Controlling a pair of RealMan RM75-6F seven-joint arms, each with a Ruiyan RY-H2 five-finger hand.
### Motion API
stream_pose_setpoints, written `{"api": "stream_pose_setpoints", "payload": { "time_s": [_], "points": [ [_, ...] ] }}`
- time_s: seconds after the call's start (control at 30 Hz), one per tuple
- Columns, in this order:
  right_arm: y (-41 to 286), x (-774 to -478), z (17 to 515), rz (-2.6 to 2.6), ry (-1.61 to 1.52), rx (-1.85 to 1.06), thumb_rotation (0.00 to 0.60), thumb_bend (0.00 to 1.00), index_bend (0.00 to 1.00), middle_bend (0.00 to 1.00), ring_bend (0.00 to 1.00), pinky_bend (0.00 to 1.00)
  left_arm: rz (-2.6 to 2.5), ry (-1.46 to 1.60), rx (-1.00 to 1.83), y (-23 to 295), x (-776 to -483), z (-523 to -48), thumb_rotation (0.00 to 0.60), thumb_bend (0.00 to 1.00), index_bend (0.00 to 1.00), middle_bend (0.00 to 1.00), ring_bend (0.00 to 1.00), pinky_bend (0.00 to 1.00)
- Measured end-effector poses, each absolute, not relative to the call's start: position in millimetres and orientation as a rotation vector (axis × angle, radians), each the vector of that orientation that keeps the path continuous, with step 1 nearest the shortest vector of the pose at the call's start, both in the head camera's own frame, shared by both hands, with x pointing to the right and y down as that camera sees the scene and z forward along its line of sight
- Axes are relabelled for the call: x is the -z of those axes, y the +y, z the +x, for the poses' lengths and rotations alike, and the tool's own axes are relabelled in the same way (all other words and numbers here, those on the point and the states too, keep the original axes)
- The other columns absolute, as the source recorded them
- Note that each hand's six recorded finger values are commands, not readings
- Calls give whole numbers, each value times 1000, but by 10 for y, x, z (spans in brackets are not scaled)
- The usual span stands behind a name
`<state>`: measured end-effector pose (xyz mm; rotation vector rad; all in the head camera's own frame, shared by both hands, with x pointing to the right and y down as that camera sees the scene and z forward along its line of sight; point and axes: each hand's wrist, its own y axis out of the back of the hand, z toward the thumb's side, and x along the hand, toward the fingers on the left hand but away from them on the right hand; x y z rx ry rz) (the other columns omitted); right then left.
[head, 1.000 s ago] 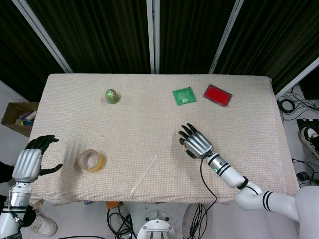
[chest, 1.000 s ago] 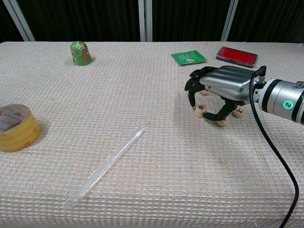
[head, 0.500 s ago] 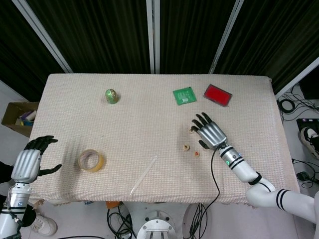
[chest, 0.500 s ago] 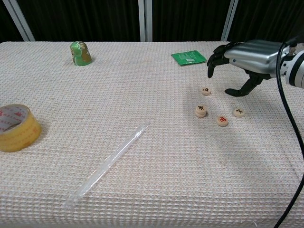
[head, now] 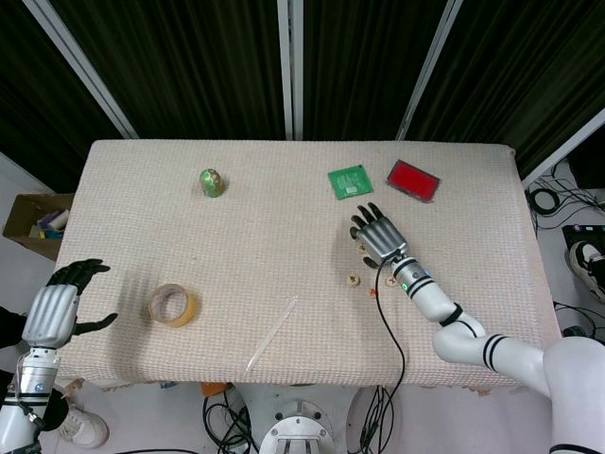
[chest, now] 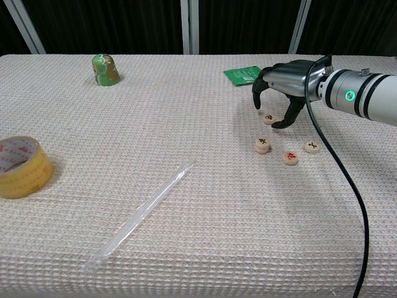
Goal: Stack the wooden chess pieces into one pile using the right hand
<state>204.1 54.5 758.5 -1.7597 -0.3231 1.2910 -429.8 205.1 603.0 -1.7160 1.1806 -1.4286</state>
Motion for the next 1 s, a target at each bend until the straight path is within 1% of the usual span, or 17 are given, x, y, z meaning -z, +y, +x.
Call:
{"api": "stream_pose_setpoints", "payload": {
  "time_s": [0.07, 0.6, 0.77, 0.87, 1.0],
  "points": [
    [533, -7616, 2024, -1761, -324, -1297, 600, 263, 400, 191, 0, 0, -1717, 1183, 1429, 2053, -6029, -4305, 600, 0, 267, 189, 165, 213],
    [533, -7683, 2060, -1761, -324, -1315, 600, 267, 448, 203, 0, 0, -1733, 1189, 1433, 2083, -6035, -4324, 600, 0, 267, 189, 165, 213],
    [520, -7699, 2031, -1764, -326, -1312, 600, 295, 470, 214, 0, 0, -1729, 1191, 1436, 2087, -6029, -4334, 600, 0, 267, 189, 165, 213],
    [515, -7697, 2020, -1760, -322, -1306, 600, 338, 508, 227, 0, 0, -1727, 1192, 1440, 2091, -6026, -4341, 600, 0, 267, 189, 165, 213],
    [506, -7647, 2032, -1756, -331, -1294, 600, 348, 534, 233, 0, 0, -1728, 1193, 1440, 2094, -6022, -4339, 600, 0, 266, 189, 165, 213]
  ]
}}
